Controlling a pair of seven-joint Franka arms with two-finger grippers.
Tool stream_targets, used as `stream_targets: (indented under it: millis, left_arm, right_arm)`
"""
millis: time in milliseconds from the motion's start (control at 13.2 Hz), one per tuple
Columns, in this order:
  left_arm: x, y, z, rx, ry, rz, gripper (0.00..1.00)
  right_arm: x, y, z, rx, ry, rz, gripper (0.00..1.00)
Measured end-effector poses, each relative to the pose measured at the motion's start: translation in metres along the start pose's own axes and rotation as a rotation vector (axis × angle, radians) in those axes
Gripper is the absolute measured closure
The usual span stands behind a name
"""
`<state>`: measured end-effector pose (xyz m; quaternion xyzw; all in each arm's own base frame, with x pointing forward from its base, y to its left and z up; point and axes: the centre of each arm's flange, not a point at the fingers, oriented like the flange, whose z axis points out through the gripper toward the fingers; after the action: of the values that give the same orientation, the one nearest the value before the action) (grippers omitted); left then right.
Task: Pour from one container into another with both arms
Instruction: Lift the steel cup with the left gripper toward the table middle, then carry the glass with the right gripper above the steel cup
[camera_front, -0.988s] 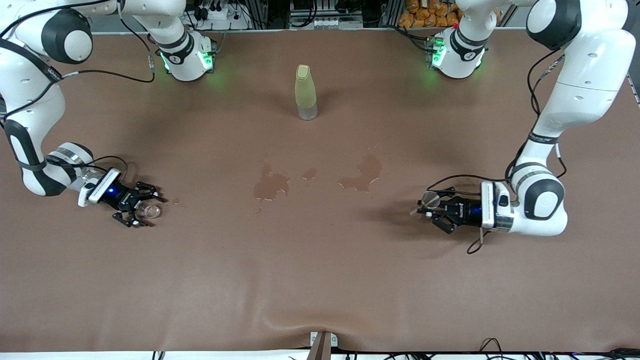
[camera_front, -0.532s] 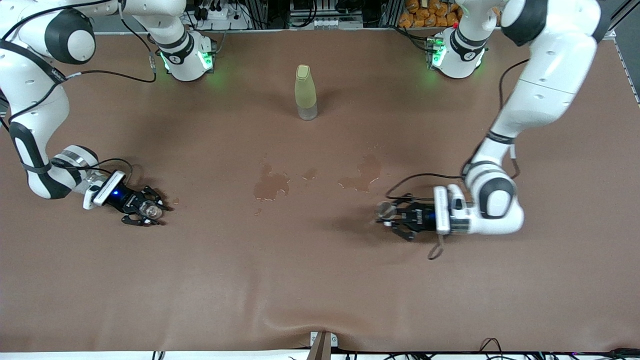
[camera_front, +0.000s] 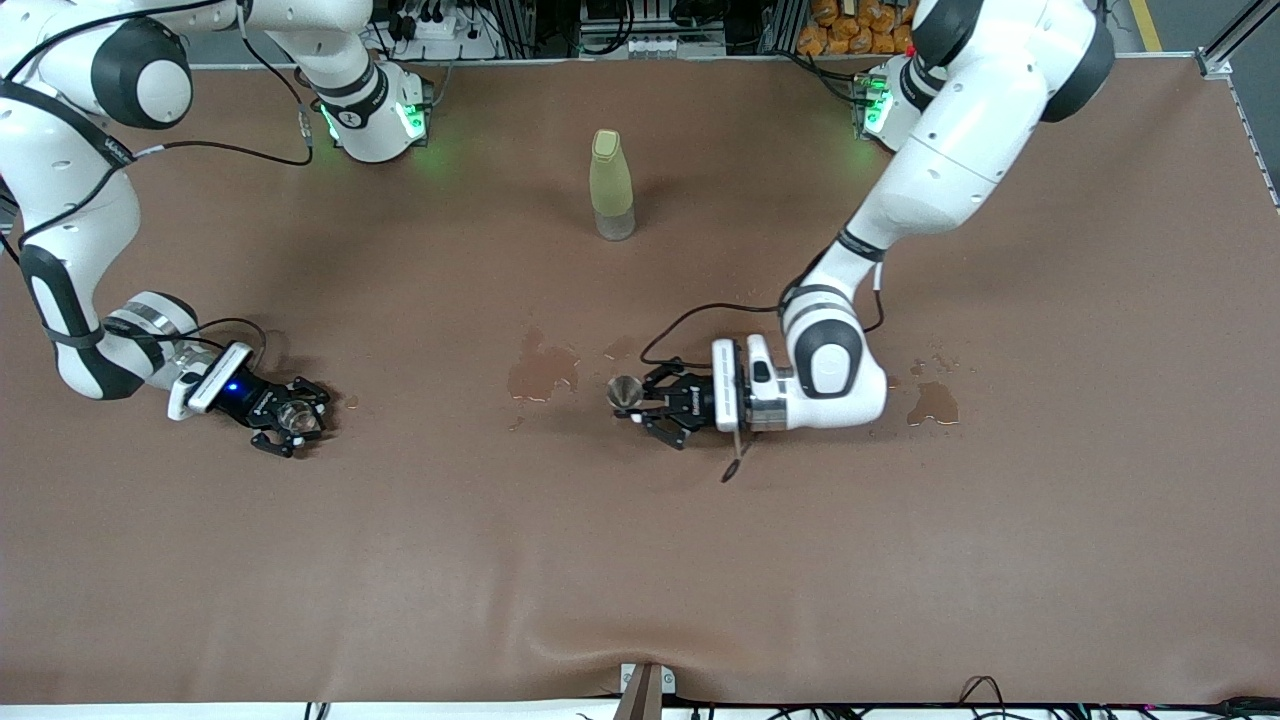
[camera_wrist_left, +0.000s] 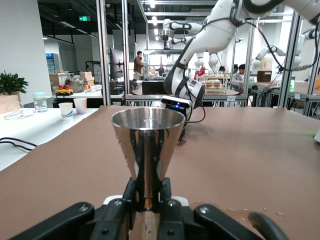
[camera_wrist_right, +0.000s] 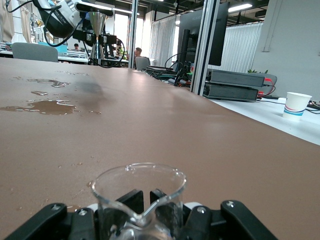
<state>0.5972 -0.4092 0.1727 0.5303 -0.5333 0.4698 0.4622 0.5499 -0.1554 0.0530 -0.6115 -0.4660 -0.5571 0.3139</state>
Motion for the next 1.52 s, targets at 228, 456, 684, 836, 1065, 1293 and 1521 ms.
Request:
stream_targets:
  millis: [228,456,684,836,1065,1293,1521]
  left_arm:
    - [0.005,0.006,0.025,0.019,-0.050,0.028,0.79]
    - [0.010,0.029,0.059,0.030,-0.088,0.025,0.79]
    - [0.017,0.052,0.089,0.040,-0.087,0.003,0.79]
    - [0.021,0.056,0.097,0.037,-0.077,0.002,0.79]
    - [0.029,0.067,0.112,0.038,-0.048,-0.018,0.79]
    - [0.041,0.087,0.138,0.025,-0.011,-0.034,0.79]
    - [0.051,0.099,0.153,0.009,0.005,-0.028,0.79]
  right_arm:
    - [0.005,0.002,0.010,0.017,0.018,0.038,0.86]
    - [0.025,0.008,0.029,0.059,0.072,0.058,0.86]
    - [0.057,0.014,0.049,0.110,0.133,0.062,0.86]
    - [0.079,0.016,0.064,0.154,0.174,0.074,0.86]
    - [0.125,0.022,0.080,0.245,0.202,0.121,0.86]
    - [0.202,0.033,0.071,0.372,0.177,0.195,0.86]
    - [0.259,0.023,0.071,0.441,0.162,0.258,0.86]
